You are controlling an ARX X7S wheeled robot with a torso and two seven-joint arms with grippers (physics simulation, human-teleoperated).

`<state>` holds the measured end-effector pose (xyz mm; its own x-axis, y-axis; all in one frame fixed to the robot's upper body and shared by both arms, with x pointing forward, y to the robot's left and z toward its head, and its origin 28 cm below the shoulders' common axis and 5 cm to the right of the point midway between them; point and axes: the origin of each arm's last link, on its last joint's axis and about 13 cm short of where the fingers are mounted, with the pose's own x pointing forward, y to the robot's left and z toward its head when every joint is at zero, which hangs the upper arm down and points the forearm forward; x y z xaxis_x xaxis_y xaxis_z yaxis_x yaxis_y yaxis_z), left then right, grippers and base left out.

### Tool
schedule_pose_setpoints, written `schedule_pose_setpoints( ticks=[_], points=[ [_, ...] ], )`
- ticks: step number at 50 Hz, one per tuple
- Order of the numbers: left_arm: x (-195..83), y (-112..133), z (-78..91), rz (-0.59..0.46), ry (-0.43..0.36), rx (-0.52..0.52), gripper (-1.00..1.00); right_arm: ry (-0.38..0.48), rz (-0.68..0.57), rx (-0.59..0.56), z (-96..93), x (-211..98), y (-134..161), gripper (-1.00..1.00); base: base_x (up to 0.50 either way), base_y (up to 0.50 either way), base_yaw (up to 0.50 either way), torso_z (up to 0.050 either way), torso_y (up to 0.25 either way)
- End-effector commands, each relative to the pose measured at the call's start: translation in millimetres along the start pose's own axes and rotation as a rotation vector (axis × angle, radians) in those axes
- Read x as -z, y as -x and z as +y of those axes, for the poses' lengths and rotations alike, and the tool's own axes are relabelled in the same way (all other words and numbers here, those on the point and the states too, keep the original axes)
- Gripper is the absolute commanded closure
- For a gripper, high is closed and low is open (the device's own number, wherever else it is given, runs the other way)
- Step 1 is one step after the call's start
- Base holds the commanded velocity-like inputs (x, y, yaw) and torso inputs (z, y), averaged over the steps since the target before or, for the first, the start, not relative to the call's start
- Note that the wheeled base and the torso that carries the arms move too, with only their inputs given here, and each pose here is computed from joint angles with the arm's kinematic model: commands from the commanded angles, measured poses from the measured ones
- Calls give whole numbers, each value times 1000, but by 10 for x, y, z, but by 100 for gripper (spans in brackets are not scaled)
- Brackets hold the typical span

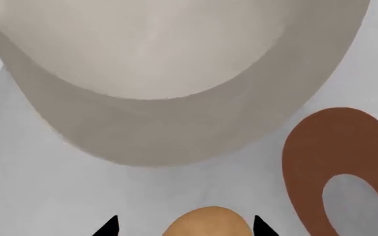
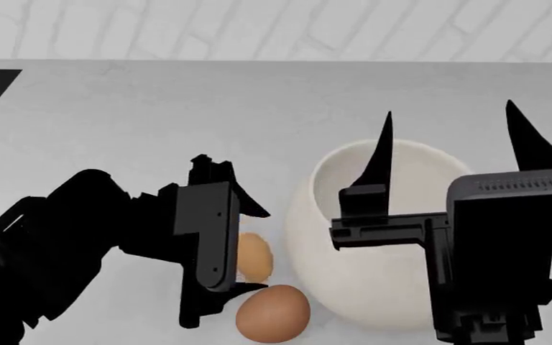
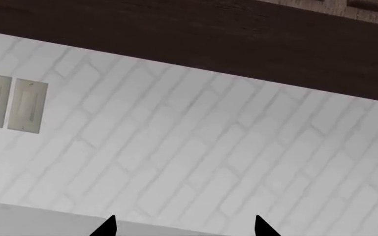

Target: Place the eggs and milk next to the bowl.

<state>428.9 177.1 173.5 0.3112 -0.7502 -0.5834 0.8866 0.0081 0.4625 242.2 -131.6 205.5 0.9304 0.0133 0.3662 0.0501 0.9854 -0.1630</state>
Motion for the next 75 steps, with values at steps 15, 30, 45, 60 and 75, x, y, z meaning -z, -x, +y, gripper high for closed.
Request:
schedule_pose_setpoints(
  ticks=[15,30,45,60,75],
  points=[
    [31,-49,-45,35,38,12,-100,2,0,5,-15,13,33,-100,0,0,-1,0,0],
    [53,51,7,48,36,-10,-100,0,-2,4,-7,-2,33,-100,0,0,0,0,0],
    [92,133,34,63,33,-28,-100,-5,-7,8,-16,-5,47,-100,0,0,0,0,0],
    [176,295,74,84,44,-53,-100,-12,-17,6,-11,-30,47,-100,0,0,0,0,0],
    [265,607,119,45,156,-146,-100,-19,-30,-7,22,-66,12,-100,0,0,0,0,0]
  ],
)
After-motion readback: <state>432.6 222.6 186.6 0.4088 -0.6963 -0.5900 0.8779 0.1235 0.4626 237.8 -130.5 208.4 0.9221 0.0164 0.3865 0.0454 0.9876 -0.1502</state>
